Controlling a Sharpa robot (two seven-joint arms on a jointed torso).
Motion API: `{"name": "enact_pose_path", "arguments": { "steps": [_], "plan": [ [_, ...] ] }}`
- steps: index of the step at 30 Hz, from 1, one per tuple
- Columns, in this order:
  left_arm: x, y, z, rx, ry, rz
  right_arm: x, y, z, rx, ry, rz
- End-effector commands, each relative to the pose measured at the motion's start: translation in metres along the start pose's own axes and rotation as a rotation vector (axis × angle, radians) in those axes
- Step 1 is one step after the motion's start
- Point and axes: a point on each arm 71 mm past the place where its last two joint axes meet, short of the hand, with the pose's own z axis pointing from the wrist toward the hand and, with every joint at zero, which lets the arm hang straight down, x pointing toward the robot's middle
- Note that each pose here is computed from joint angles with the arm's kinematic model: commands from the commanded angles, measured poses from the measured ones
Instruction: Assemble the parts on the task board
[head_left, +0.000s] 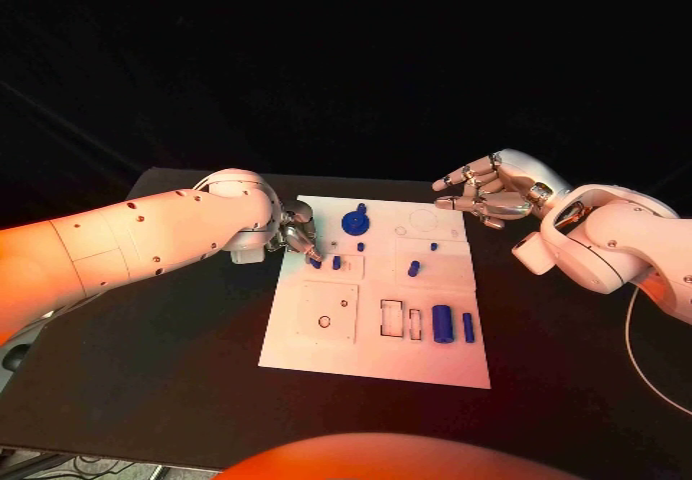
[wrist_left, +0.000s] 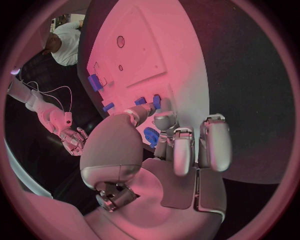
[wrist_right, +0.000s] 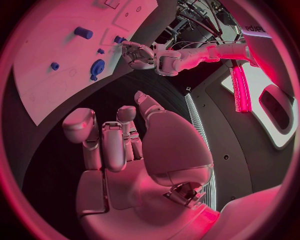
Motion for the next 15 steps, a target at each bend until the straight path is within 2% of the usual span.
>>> {"name": "enact_pose_path", "arguments": {
  "steps": [1,15],
  "plan": [
    [0.0097,-0.0033,0.003,0.007,0.036,0.014,0.0011,0.0003,0.0002,-0.004,0.01,0.002],
    [0.0096,-0.0039,0.0039,-0.007,0.034,0.011,0.0008,0.0001,0.0,-0.003,0.01,0.002]
  ]
}}
